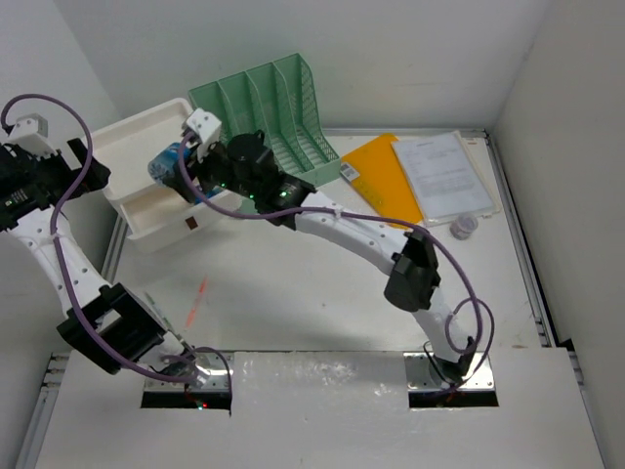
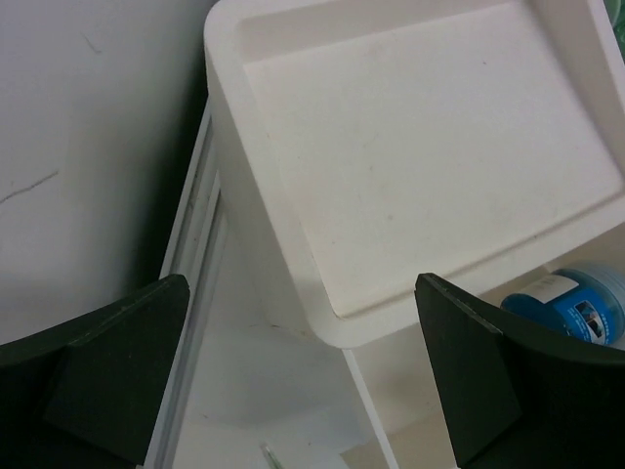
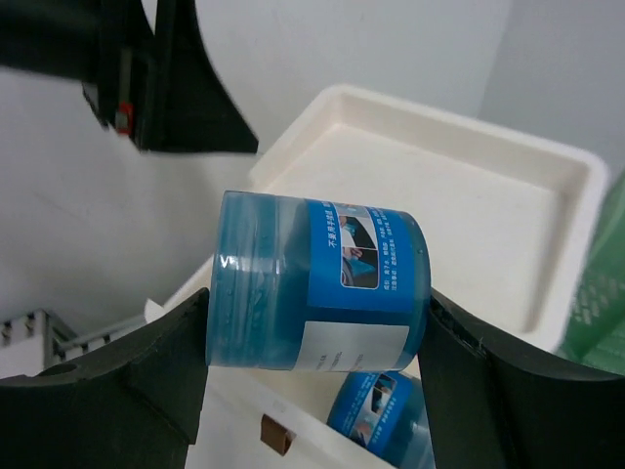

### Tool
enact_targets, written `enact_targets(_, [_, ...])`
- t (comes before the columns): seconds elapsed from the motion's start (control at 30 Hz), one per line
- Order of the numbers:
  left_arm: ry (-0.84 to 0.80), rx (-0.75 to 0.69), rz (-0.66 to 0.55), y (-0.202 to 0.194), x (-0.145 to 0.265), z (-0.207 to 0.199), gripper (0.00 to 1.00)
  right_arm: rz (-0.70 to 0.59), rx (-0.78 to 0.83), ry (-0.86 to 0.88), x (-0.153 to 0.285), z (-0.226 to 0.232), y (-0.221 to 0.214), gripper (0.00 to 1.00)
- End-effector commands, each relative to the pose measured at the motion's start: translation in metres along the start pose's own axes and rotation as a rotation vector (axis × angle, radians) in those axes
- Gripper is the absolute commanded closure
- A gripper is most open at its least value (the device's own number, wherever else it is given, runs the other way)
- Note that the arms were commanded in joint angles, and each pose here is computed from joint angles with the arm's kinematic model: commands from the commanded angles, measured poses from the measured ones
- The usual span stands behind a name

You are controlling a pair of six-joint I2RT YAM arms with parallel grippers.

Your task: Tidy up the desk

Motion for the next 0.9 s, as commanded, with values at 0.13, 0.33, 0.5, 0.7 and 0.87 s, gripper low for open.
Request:
enact_targets(0.13, [0.071, -0.008, -0.105, 0.015, -0.008, 0.012, 0.01, -0.117, 0.098, 0.185, -0.048, 0.015, -0.028, 1.0])
enact_targets(0.33, [0.053, -0.015, -0.087, 0.005, -0.019, 0.016, 0.0, -0.112, 0.145, 0.142, -0.056, 0.02, -0.055, 1.0])
enact_targets(0.5, [0.032, -0.031, -0.082, 0.003, -0.025, 0.01, 0.0, -0.098, 0.134, 0.097, -0.063, 0.013, -0.069, 0.54])
enact_targets(0.7, [0.034, -0.056, -0.058, 0.002, -0.037, 0.002, 0.0, -0.071, 0.147, 0.101, -0.057, 0.019, -0.067, 0.07])
enact_targets(0.87, [0.053, -0.045, -0.053, 0.002, -0.047, 0.004, 0.0, -0.106, 0.194, 0.124, -0.038, 0.039, -0.032, 0.01])
Point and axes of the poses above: each gripper's point midway between its finger pads, its own x axis back along the fingers, its own z axis along the line the jaws close on, y = z × x, the point moved 8 cm from there along x, back along the fingers, and after that the axes turned 13 degrees about -x, right-handed, at the moved point
